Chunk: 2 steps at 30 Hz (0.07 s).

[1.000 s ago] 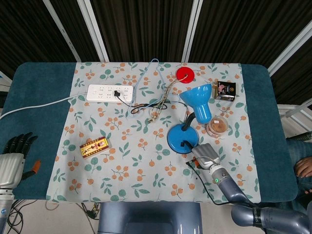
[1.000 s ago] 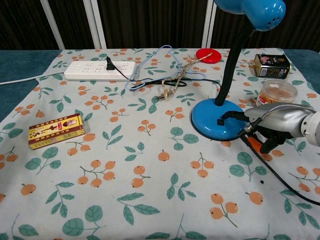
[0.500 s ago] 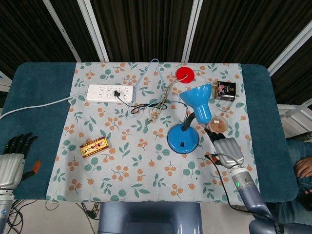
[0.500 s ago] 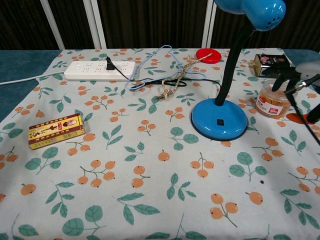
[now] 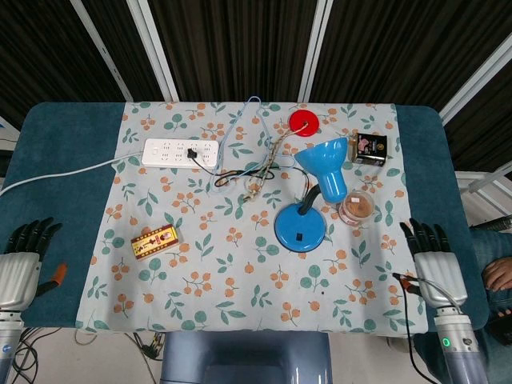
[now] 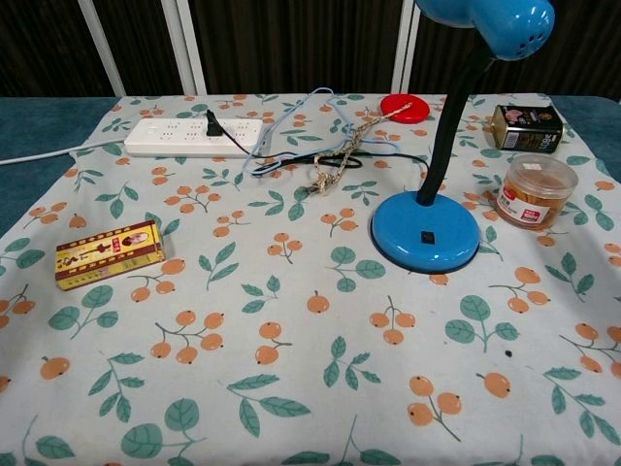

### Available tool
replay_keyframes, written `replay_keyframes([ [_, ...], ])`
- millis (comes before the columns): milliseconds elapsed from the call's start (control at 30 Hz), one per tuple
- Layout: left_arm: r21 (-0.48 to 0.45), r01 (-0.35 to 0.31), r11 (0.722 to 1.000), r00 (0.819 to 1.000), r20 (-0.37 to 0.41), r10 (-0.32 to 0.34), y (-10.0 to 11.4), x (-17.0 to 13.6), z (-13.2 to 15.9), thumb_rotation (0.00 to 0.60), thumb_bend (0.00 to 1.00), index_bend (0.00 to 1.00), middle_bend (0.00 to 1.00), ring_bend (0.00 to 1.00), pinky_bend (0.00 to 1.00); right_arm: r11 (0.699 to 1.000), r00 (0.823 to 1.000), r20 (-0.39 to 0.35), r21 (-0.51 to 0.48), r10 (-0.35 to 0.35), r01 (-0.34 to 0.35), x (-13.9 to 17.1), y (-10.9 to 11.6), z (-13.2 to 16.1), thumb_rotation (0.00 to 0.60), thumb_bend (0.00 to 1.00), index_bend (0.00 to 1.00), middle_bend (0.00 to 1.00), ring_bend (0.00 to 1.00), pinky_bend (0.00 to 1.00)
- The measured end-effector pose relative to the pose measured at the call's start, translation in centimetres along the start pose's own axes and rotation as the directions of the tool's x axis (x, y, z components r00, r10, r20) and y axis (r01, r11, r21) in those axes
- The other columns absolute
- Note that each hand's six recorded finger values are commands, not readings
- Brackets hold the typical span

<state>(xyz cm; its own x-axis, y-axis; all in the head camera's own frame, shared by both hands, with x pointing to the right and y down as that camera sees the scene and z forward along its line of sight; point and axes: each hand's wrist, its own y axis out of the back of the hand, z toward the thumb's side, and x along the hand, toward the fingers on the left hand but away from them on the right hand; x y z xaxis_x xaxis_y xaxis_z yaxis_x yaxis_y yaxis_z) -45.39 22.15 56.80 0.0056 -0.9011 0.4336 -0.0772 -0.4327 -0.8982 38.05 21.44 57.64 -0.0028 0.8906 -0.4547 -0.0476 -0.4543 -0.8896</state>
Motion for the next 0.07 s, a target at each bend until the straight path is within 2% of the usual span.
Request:
replay_keyframes([
  [67, 0.002, -0.002, 1.000, 1.000, 0.002, 0.002, 0.02, -0.03, 0.06, 0.600, 0.36, 0.14, 0.06, 0.06, 0.09, 1.000, 1.000, 0.007, -0.001, -0.018, 0.018, 0.73, -0.18, -1.03, 0.600, 0.22, 0.01, 0.06, 0.08, 0.00],
])
